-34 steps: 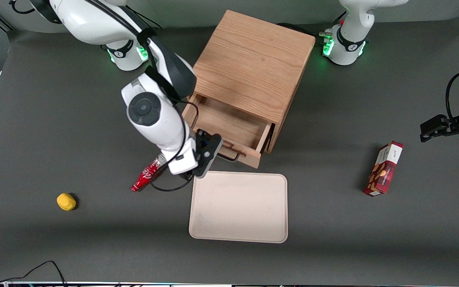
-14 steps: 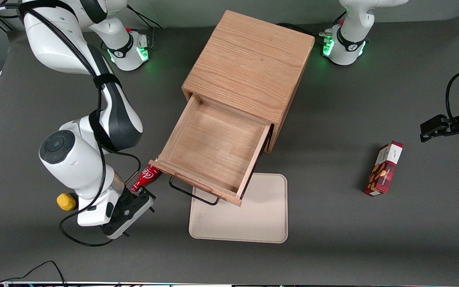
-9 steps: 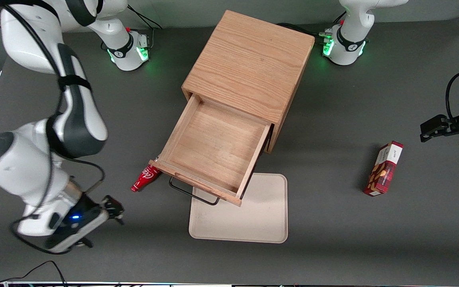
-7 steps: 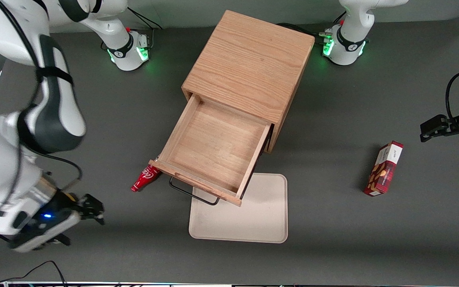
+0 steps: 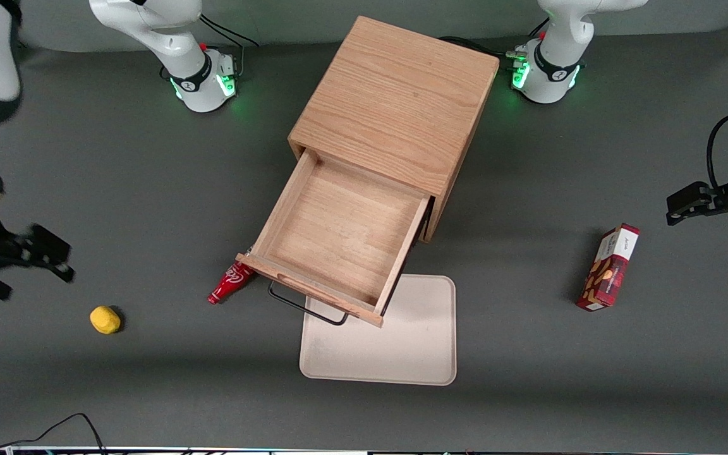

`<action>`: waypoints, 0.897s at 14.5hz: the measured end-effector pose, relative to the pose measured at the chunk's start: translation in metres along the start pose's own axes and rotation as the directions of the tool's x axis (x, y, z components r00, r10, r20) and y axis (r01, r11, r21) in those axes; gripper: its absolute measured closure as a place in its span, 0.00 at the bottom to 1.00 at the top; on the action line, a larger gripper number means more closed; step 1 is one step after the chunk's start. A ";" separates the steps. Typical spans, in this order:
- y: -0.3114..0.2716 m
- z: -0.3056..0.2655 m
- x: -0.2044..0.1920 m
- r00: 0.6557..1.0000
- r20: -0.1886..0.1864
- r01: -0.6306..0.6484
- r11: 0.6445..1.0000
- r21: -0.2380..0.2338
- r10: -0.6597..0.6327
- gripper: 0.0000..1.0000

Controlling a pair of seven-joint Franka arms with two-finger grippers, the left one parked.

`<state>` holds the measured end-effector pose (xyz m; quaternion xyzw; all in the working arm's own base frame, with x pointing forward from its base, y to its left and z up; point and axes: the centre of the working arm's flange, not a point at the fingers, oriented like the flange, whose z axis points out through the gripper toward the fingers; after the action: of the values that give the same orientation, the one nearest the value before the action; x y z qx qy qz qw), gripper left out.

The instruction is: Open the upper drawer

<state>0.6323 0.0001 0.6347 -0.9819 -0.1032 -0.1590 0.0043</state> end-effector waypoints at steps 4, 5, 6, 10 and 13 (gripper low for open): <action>0.044 -0.020 -0.069 0.992 0.066 -0.105 0.994 -0.023 0.106 0.00; 0.045 -0.021 -0.079 0.986 0.098 -0.133 0.991 -0.021 0.135 0.00; 0.043 -0.022 -0.085 0.979 0.124 -0.161 0.987 -0.019 0.162 0.00; 0.036 -0.025 -0.097 0.960 0.191 -0.207 0.978 -0.017 0.207 0.00; 0.040 -0.023 -0.104 0.948 0.230 -0.223 0.975 -0.017 0.221 0.00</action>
<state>0.5370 -0.0605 0.6250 -0.9990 0.0075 -0.0421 0.0149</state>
